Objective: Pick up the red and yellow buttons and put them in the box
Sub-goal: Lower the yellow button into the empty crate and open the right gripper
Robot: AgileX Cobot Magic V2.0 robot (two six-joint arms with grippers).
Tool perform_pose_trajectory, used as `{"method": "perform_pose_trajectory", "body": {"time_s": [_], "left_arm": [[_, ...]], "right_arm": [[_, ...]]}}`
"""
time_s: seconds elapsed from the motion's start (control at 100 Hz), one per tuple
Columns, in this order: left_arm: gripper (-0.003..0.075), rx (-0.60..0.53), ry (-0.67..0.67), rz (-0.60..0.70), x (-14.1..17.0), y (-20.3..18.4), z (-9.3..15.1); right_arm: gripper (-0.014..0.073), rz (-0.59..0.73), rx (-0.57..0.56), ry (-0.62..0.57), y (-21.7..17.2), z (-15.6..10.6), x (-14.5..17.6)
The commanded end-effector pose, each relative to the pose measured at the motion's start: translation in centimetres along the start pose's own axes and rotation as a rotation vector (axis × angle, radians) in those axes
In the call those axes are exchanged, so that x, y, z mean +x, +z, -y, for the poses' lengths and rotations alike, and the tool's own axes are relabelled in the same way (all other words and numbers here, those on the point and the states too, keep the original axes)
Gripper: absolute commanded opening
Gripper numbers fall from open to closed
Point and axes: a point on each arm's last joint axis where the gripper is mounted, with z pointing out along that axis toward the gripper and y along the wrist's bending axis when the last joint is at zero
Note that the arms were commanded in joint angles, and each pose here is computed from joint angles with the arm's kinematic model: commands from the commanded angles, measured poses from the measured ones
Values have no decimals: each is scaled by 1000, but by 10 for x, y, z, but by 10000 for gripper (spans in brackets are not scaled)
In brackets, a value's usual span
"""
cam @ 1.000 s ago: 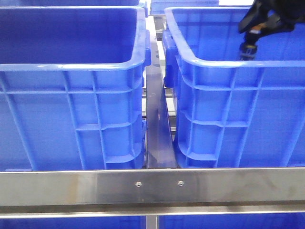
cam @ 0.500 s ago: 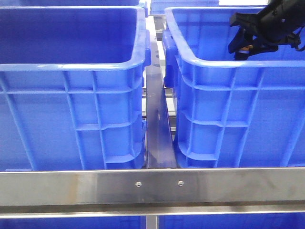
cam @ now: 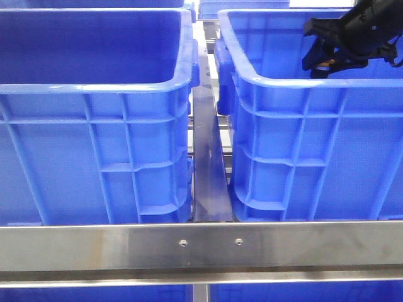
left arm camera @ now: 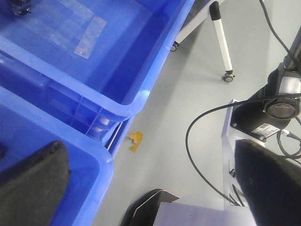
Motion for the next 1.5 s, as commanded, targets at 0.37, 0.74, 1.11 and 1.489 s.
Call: {"method": "perform_pose_trajectory", "body": {"time_s": [0.37,0.74,1.11,1.489], "left_arm": [[670,62,6,89,-12,-13,17],[670,62,6,89,-12,-13,17],[670,62,6,89,-12,-13,17],[670,54,10,78,-11,-13,17]], "right_arm": [[221,63,-14,-1,-10,-5,-18],[627,66,-23,-4,-13,-7,-21],[624,96,-17,-12,-41,-17,-24],[312,111,-58,-25,-112,-43,-9]]}}
